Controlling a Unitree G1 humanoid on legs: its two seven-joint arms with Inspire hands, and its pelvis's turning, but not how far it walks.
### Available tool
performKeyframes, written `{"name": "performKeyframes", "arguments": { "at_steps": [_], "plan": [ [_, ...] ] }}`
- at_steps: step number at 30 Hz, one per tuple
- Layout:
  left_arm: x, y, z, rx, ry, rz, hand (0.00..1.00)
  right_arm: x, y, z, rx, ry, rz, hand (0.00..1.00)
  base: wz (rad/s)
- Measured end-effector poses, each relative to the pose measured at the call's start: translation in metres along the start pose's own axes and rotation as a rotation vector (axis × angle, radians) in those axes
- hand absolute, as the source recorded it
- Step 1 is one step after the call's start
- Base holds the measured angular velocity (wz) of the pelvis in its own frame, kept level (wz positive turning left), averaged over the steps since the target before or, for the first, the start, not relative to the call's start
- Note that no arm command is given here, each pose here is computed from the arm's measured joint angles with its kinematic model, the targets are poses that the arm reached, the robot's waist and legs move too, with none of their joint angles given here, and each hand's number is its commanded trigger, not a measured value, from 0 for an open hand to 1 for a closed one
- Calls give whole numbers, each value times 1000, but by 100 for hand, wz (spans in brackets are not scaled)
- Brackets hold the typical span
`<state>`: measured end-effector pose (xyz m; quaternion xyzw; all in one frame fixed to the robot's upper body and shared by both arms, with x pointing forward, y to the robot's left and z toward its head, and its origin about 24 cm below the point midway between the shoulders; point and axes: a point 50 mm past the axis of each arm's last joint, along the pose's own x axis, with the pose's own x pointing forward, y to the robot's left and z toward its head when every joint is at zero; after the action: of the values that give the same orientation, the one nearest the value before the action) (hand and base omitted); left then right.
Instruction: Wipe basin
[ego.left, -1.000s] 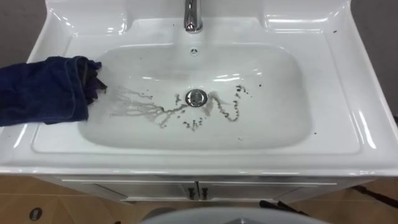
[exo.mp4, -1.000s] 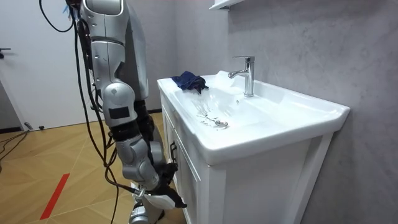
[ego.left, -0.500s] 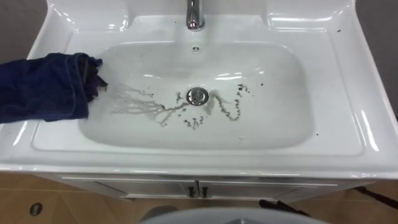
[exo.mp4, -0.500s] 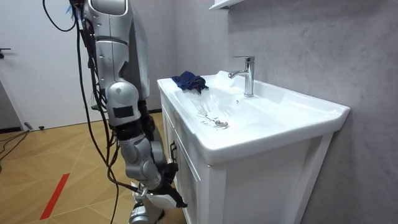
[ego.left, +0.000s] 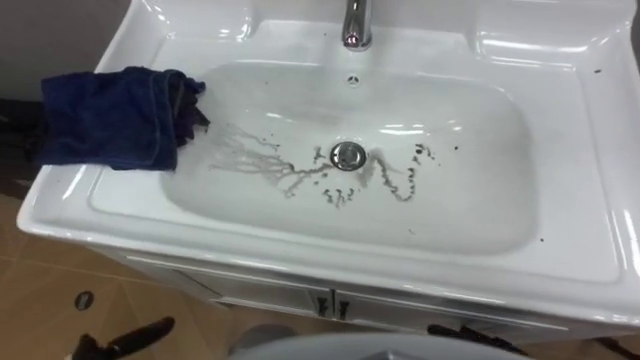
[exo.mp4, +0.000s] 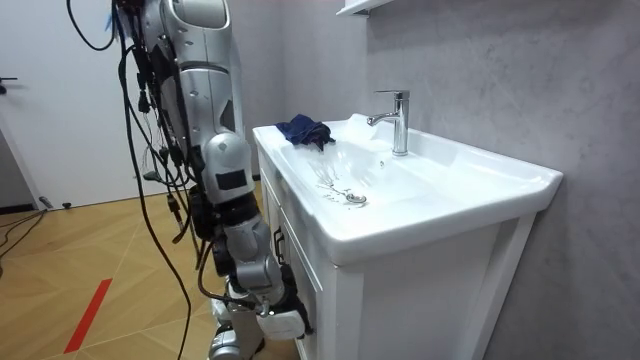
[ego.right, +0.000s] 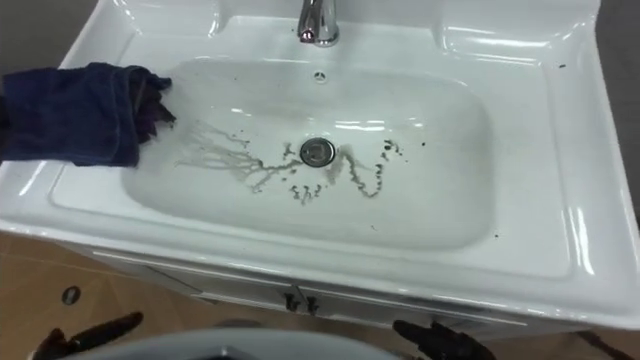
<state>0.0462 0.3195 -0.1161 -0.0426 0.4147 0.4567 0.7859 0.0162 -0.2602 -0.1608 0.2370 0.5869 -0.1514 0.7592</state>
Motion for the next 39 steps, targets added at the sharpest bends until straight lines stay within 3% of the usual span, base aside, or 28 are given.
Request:
{"name": "performKeyframes", "arguments": {
  "at_steps": [6,11,16,21,25,39],
  "plan": [
    [-11,0,91,-155,-378,126,0,-4,-10,-2,28,-26,-44,0,8],
    [-51,8,178,-161,-833,246,0,-5,-13,-3,-16,-29,-54,0,-5],
    [-82,3,223,-231,-1061,286,0,-6,-14,-6,-21,-28,-59,0,-4],
    [-114,-2,244,-296,-1214,226,0,-6,-13,-10,-10,-25,-53,0,-11],
    [-130,-10,250,-237,-1305,187,0,-6,-12,-11,-14,-24,-51,0,-2],
    [-139,-65,239,34,-1355,-83,0,-5,-10,-12,65,-43,-32,0,-10]
  ]
}}
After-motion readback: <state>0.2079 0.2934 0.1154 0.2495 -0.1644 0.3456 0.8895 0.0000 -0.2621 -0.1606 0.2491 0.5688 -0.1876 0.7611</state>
